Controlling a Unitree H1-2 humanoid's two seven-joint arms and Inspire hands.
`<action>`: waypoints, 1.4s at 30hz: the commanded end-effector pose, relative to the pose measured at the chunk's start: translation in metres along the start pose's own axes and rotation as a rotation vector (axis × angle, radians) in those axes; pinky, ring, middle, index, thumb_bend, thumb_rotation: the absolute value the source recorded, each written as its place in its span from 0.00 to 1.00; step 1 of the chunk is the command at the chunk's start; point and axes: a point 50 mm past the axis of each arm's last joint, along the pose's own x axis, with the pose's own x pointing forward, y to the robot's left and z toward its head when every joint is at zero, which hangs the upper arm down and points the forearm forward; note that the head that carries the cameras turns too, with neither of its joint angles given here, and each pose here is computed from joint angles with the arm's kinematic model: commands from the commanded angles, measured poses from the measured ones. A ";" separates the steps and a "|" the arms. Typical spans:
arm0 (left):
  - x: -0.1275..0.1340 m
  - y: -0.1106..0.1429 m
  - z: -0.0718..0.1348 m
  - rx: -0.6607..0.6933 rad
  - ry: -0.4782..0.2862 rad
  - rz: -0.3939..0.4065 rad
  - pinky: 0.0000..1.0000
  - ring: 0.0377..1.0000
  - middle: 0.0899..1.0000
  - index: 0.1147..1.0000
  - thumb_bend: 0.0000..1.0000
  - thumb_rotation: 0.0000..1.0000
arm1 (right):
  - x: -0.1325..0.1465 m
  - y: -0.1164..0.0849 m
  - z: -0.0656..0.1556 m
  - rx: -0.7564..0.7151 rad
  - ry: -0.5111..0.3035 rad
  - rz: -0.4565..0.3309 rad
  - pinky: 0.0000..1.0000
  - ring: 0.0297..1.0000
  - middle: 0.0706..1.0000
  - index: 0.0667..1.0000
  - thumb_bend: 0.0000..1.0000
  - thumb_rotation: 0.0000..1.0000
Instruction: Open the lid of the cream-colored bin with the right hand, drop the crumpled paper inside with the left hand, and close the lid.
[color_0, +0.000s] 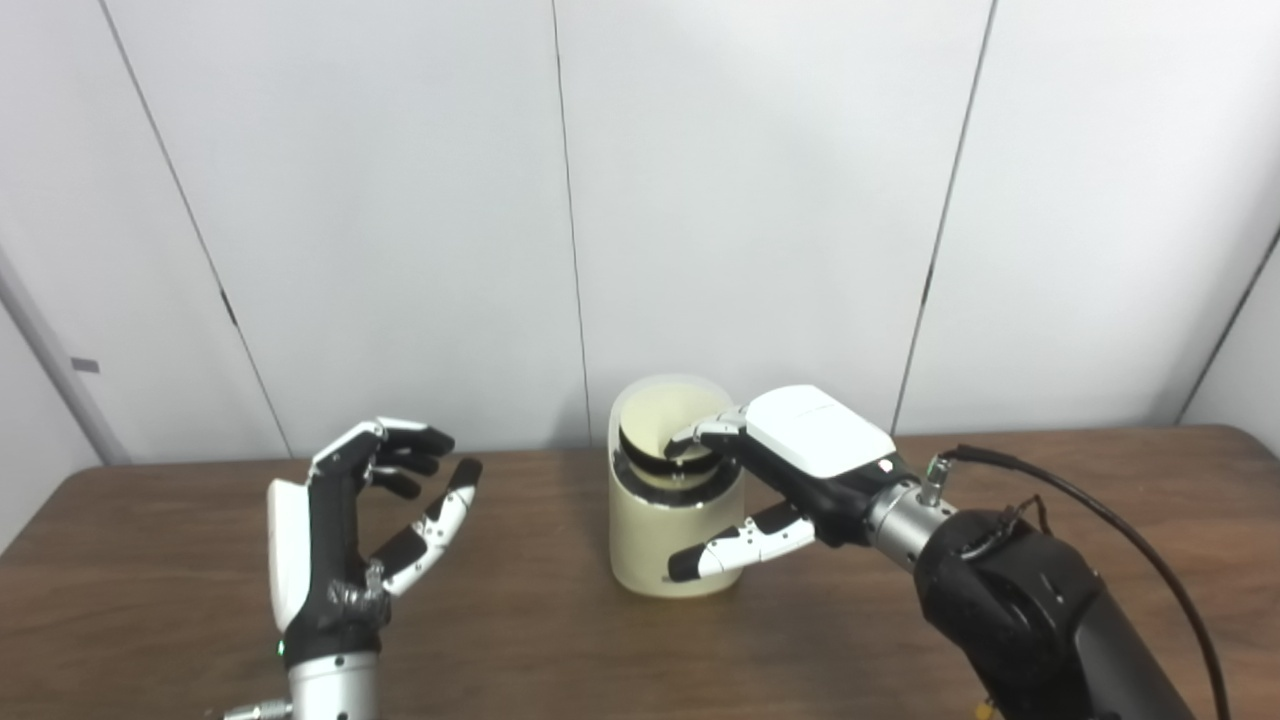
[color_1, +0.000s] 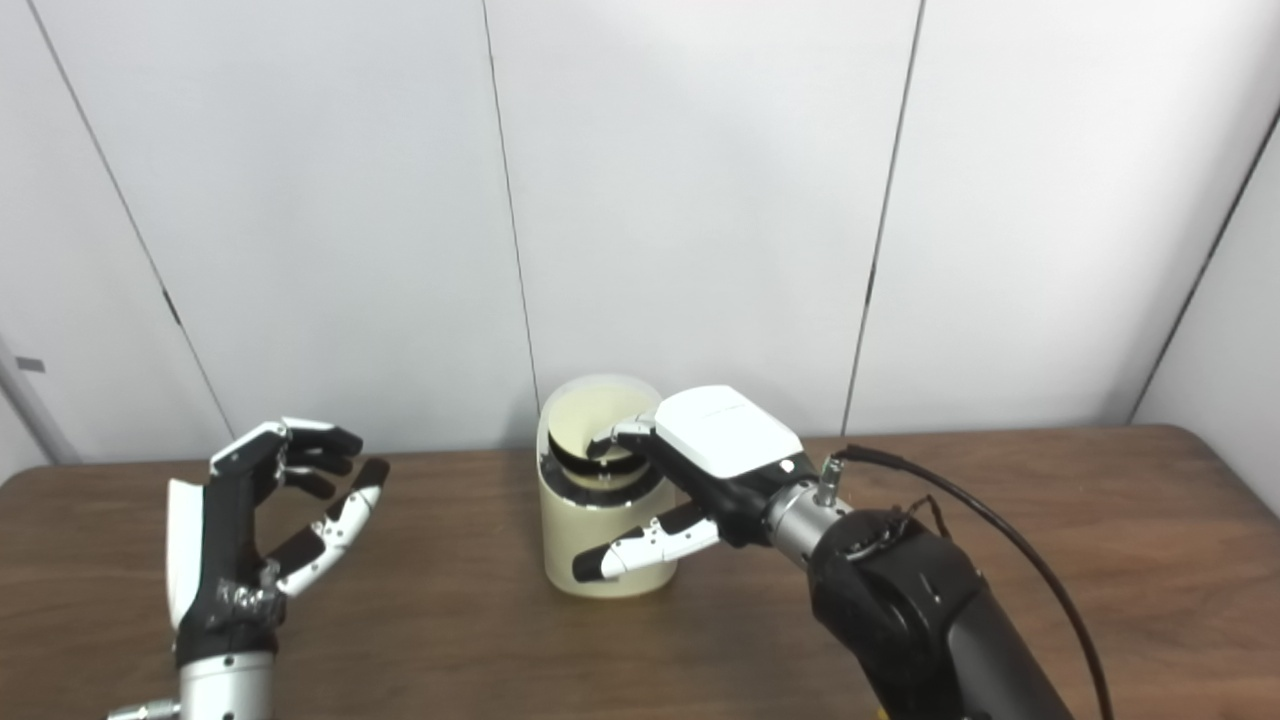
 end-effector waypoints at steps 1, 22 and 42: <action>0.008 0.002 0.017 -0.024 -0.063 0.025 0.42 0.50 0.51 0.42 0.48 0.07 | 0.001 -0.017 0.005 -0.011 -0.015 -0.056 0.74 0.85 0.81 0.77 0.87 0.93; 0.007 0.003 0.031 -0.018 -0.066 0.022 0.41 0.49 0.50 0.42 0.48 0.07 | 0.002 -0.002 0.007 0.010 -0.006 0.009 0.76 0.84 0.81 0.78 0.88 0.95; 0.005 0.002 0.031 -0.035 -0.037 0.023 0.42 0.50 0.51 0.42 0.48 0.08 | 0.037 0.027 -0.010 0.045 0.089 0.134 0.94 0.93 0.87 0.83 0.98 0.98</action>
